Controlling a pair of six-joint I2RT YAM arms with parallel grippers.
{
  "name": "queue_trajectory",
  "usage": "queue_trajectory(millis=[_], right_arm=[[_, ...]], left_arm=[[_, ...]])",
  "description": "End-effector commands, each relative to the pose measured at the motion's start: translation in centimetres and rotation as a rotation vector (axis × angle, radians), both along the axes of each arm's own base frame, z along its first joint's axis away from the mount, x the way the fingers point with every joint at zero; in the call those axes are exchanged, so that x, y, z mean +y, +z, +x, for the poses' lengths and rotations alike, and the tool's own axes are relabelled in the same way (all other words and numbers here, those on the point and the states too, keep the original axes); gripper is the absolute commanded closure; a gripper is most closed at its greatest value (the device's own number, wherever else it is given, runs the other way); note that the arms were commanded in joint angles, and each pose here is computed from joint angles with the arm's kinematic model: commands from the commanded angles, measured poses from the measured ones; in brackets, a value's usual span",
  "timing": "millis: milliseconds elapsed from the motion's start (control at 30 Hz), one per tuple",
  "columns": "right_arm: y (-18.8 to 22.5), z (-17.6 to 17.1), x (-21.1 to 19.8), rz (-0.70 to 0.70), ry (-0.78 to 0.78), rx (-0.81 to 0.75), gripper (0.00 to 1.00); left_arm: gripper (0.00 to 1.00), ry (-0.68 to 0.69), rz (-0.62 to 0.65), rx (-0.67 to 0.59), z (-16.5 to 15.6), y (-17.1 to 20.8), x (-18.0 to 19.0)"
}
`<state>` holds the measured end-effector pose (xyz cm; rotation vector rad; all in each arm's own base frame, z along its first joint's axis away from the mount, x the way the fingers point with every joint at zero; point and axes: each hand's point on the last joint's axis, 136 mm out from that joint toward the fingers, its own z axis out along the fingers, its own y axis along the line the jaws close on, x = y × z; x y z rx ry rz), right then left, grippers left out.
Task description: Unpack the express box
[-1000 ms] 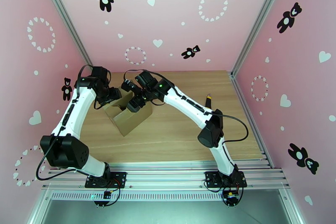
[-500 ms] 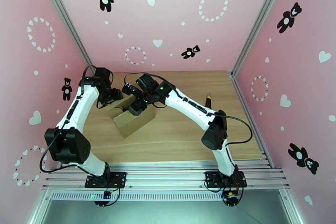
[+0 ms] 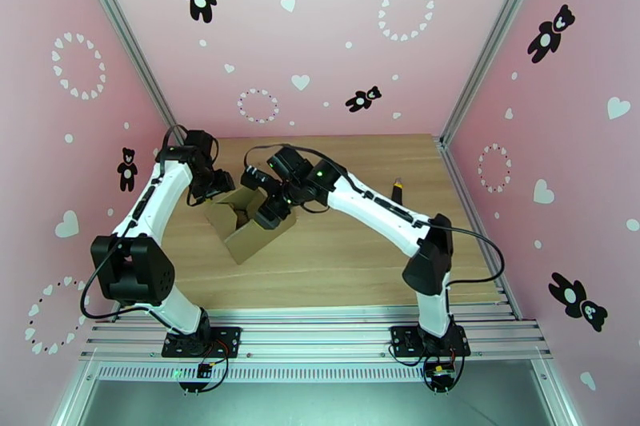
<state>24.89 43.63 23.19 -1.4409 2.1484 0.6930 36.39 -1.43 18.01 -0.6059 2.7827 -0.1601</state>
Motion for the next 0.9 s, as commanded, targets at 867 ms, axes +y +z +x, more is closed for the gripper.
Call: queue_trajectory(millis=[867], right_arm=[[-7.1,4.3,-1.9,0.232,-0.544,-0.008,0.34]], left_arm=[[0.39,-0.095,-0.082,-0.044,1.8,-0.1,-3.9]])
